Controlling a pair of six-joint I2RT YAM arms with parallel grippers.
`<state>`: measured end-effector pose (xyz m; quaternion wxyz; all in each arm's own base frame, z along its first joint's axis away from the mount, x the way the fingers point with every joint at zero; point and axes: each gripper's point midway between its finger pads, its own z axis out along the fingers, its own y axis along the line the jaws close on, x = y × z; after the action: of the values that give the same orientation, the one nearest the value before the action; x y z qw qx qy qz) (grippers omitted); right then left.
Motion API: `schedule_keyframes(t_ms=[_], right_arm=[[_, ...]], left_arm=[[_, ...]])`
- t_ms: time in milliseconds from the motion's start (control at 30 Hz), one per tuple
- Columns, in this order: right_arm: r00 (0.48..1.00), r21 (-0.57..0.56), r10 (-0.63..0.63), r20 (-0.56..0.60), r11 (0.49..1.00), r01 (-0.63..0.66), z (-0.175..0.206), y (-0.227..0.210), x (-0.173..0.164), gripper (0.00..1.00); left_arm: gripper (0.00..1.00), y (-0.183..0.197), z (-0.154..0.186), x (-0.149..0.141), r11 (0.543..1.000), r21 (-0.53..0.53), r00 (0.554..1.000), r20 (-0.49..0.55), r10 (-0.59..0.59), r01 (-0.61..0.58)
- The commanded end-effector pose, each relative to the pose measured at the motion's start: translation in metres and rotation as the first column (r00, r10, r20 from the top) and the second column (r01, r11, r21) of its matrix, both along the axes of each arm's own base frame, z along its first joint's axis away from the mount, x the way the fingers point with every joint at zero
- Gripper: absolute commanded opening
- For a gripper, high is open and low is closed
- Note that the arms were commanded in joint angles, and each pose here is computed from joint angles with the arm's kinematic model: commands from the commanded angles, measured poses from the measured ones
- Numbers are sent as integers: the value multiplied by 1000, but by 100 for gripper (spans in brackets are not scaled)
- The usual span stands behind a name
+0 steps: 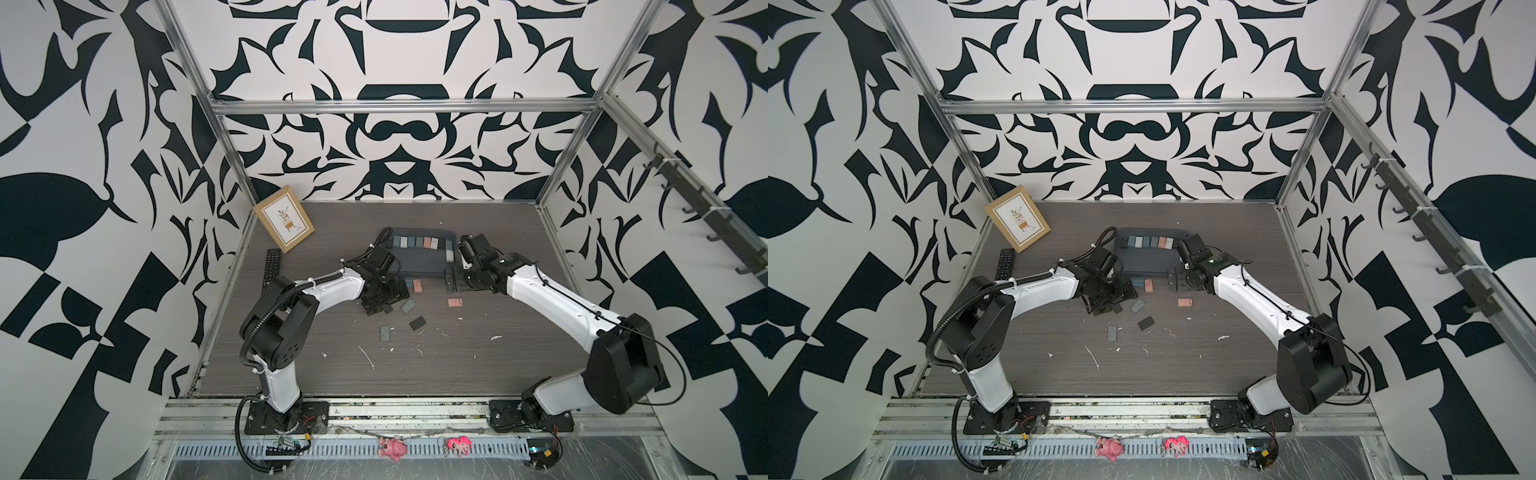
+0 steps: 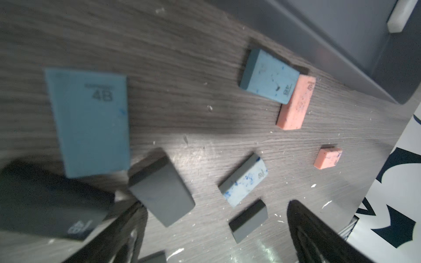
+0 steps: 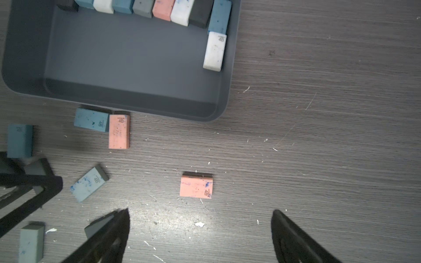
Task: Put the eraser in the storage box
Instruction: Pick up the eraser from the center of the board.
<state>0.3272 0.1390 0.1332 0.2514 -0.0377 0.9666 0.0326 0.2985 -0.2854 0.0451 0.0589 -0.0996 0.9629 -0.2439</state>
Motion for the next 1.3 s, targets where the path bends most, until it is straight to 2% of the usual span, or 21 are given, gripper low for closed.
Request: schedule_keyframes(t_ms=[0,167,400,1267], right_arm=[[999,9,3,32,1000,-3,8,-3,1,98],[1000,10,-1,27,1000,0,7,-3,0,98],[1000,22,-2,26,1000,2,6,-1,1,98],[999,22,-18,33,1000,18,9,-8,-3,99]], left_arm=[[99,16,-9,4,997,75,1000,-5,-10,10],[100,23,-9,9,991,129,999,22,-37,34],[94,20,-8,5,985,158,996,51,-80,71],[87,-6,-14,3,979,156,988,56,-144,133]])
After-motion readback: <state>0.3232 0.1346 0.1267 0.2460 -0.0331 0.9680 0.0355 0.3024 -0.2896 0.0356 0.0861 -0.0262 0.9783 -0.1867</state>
